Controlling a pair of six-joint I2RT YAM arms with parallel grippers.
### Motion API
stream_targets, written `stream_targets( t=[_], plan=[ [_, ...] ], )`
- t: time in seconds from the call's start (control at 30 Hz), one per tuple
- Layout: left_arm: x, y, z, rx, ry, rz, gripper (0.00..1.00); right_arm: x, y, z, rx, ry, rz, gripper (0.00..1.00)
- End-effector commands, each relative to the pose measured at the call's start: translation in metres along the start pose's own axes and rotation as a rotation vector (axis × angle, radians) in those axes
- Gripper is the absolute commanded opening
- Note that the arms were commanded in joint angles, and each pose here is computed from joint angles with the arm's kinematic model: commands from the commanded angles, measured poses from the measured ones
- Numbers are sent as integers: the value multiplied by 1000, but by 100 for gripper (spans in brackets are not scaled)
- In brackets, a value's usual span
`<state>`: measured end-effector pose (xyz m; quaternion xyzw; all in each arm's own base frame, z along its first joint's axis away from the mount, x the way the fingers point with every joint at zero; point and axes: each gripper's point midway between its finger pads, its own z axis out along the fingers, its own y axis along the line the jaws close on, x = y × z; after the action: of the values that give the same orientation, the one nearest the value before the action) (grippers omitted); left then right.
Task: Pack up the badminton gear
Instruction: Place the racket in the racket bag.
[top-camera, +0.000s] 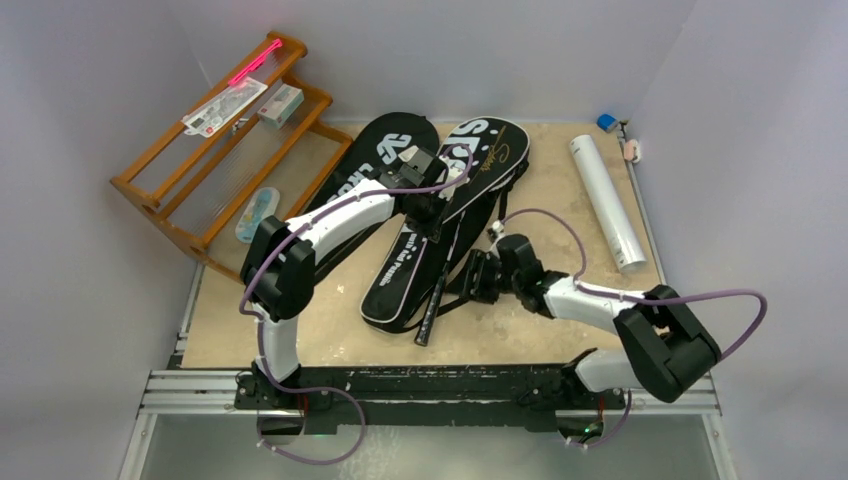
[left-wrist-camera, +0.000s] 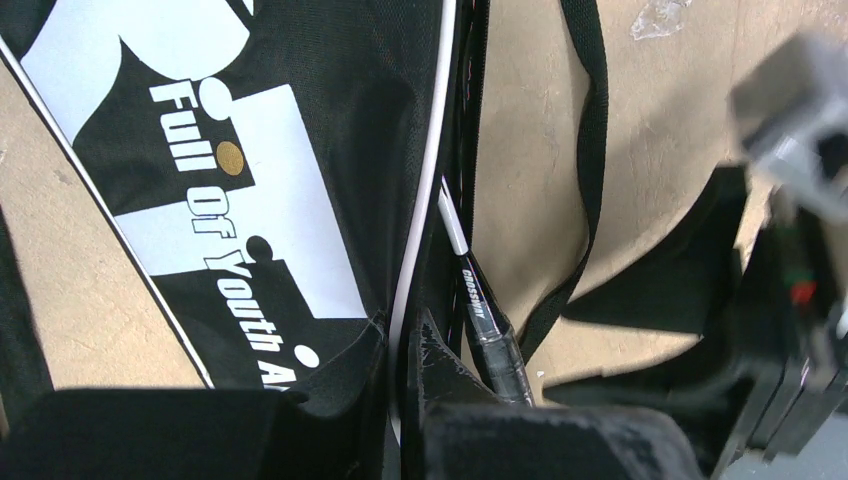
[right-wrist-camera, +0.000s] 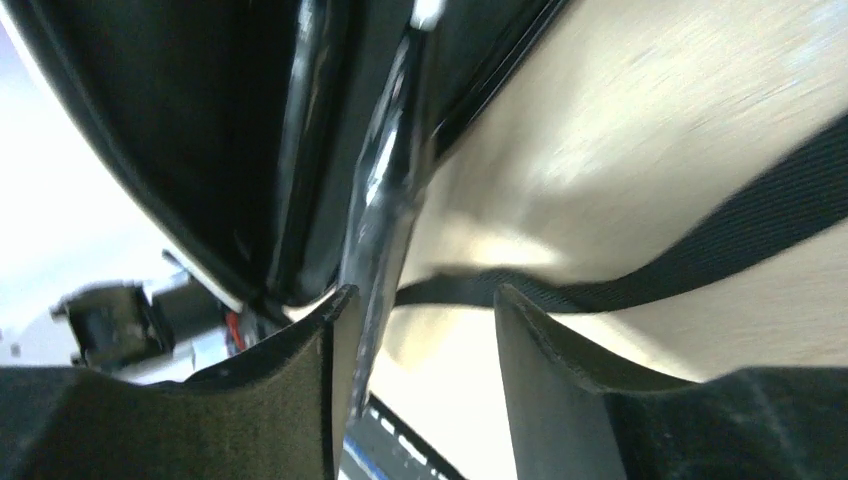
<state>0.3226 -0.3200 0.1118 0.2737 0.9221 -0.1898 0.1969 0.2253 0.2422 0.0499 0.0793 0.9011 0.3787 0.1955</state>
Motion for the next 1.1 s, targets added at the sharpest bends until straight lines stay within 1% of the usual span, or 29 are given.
stream_targets(
  t=[0.0,0.07,0.13,0.23,0.4,0.67,0.73,0.87,0.97,1.03,1.07],
  plan=[
    [-18,-10,-12,36,-53,29,0,34,40,-6,-201,60,-21,57],
    [-17,-10,-11,37,-51,30,0,41,50,-10,-272,55,-29,61],
    [-16,-10,-11,37,-48,27,0,46,50,-12,-274,58,-30,64],
    [-16,-10,-10,38,-44,28,0,49,52,-12,-277,60,-43,65],
    [-15,-9,-8,38,-41,27,0,54,54,-3,-275,82,-46,60],
    [-14,-10,-6,42,-34,26,0,63,52,16,-301,109,-5,55],
    [-14,-10,-6,43,-33,27,0,62,56,19,-321,110,-1,51],
    [-14,-10,-7,43,-34,29,0,60,67,20,-340,132,-24,37],
    [-13,-11,-7,47,-31,30,0,54,69,21,-296,135,-22,23],
    [-13,-11,-7,48,-31,29,0,45,71,21,-259,110,-37,17],
    [-13,-11,-7,48,-30,29,0,40,72,20,-243,98,-47,16]
  ],
)
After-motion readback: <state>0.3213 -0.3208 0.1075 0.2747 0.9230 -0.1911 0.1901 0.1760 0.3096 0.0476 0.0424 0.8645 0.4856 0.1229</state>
